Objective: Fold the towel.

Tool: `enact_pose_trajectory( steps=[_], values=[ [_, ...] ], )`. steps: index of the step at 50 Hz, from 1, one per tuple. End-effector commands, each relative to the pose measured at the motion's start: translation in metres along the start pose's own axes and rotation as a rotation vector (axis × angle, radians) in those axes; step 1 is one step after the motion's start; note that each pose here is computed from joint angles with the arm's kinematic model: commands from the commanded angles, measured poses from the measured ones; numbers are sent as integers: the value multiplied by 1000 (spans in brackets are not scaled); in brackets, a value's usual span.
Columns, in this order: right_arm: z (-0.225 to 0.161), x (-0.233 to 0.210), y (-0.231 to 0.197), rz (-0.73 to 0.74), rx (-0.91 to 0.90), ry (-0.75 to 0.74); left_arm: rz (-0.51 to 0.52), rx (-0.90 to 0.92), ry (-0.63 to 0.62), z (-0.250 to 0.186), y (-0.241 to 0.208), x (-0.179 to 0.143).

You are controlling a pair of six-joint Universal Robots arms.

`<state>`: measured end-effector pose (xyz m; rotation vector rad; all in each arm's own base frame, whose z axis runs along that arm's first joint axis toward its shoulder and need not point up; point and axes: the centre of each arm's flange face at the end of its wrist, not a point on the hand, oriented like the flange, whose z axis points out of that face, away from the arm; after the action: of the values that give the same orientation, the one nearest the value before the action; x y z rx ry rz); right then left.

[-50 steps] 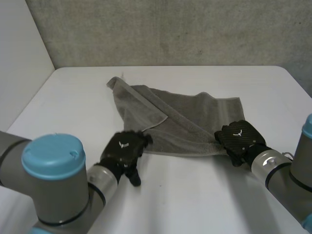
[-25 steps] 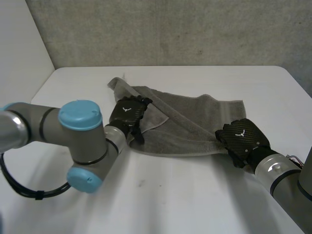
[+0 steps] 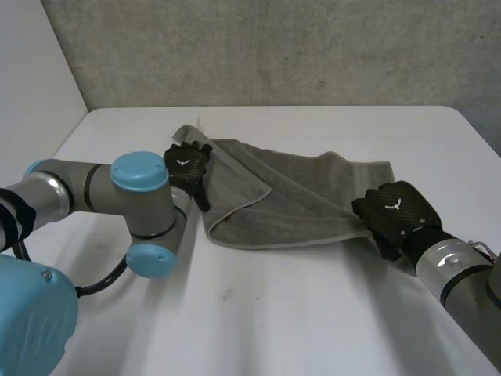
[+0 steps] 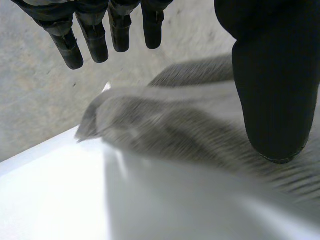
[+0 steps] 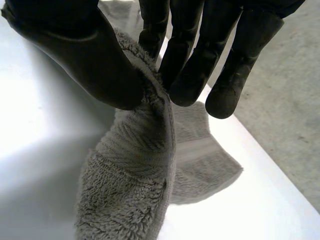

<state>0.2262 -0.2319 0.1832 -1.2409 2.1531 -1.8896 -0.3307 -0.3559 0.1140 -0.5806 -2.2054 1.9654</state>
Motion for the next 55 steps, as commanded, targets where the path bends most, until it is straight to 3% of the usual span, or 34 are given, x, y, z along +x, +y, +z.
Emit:
enact_pose_trajectory(
  steps=[1,9,13,18,28,39,55],
  values=[
    [-1,13,-5,3,16,44,119,-56,-100,11,18,-35],
    [-2,11,-6,3,20,38,82,-70,-180,-3,-4,-57],
    [-3,10,-6,3,19,36,10,-47,-160,-17,-19,-50],
    [-2,8,-5,14,14,30,-120,-2,-15,-46,-43,-6],
    [-3,6,-4,18,12,25,-103,-69,140,-58,-14,38],
    [-3,6,-3,20,8,25,-95,-110,150,-45,13,47],
    [-3,8,-3,20,8,30,-83,-29,89,-14,7,44]
  ],
)
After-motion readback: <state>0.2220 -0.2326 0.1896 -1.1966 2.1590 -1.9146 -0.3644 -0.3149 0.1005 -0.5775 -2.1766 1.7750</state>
